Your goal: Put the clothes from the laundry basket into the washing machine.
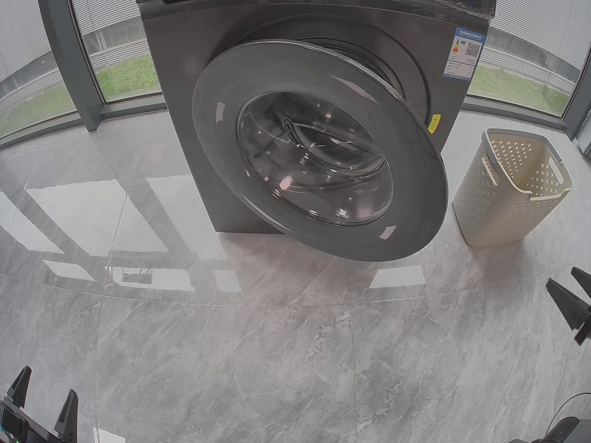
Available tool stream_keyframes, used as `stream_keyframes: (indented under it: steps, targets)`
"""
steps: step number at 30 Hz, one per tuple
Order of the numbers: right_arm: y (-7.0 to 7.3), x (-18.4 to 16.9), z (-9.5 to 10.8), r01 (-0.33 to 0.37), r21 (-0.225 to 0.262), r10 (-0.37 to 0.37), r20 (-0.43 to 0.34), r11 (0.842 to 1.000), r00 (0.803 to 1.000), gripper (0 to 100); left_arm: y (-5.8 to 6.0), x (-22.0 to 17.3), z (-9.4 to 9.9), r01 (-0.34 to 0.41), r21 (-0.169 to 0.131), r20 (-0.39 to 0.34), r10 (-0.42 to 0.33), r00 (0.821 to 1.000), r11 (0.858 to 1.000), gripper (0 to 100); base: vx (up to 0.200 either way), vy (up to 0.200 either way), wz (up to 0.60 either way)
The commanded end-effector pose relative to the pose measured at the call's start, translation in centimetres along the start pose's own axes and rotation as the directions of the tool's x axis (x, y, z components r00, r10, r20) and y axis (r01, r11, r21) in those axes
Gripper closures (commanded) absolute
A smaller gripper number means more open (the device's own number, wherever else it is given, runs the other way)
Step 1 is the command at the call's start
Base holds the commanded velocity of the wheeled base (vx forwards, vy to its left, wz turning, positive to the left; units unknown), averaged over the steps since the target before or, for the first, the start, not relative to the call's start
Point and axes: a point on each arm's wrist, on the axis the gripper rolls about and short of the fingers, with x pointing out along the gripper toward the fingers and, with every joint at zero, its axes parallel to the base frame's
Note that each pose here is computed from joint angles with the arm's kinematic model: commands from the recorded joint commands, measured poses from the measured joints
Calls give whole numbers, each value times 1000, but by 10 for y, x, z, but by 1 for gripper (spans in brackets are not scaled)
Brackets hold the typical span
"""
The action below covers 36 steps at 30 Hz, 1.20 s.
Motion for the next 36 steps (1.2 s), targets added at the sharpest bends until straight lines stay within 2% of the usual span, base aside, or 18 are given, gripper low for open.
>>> stream_keyframes:
  steps: [1,2,3,5,7,11,14,21,25,27,34,36]
  targets:
    - [24,160,-23,-53,48,64,-271,997,961,0,0,0,-5,0,2,-7,0,1000,1000,0,0,0,0]
    - [24,160,-23,-53,48,64,-271,997,961,0,0,0,-5,0,2,-7,0,1000,1000,0,0,0,0]
    - [32,170,-29,-62,80,83,-298,995,951,0,0,0,-5,-3,2,-5,3,1000,1000,0,0,0,0]
    - [42,174,-33,-50,117,84,-305,992,949,0,0,0,-5,-6,5,-5,7,1000,1000,0,0,0,0]
    - [58,176,-32,-51,159,96,-289,986,953,0,0,0,-5,-6,4,-5,7,1000,1000,0,0,0,0]
    - [68,193,-28,-36,208,92,-266,977,959,0,0,0,-5,-5,4,-5,5,1000,1000,0,0,-200,0]
    - [70,199,-25,-42,212,96,-251,976,963,0,0,0,-5,-3,4,-5,3,1000,1000,0,0,-133,0]
    - [76,212,-31,-53,217,112,-267,975,957,0,0,0,-5,-3,4,-5,3,1000,1000,0,0,0,0]
    - [84,219,-30,-82,250,140,-228,965,964,0,0,0,-5,-3,2,-5,3,1000,1000,0,0,0,0]
    - [89,223,-28,-96,268,154,-206,959,966,0,0,0,-5,-3,2,-5,3,1000,1000,0,200,0,0]
    - [90,230,-28,-92,268,148,-199,959,969,0,0,0,-5,-2,2,-5,2,1000,1000,0,200,0,0]
    - [90,234,-25,-89,269,142,-184,959,973,0,0,0,-5,-2,2,-5,2,1000,1000,0,0,0,0]
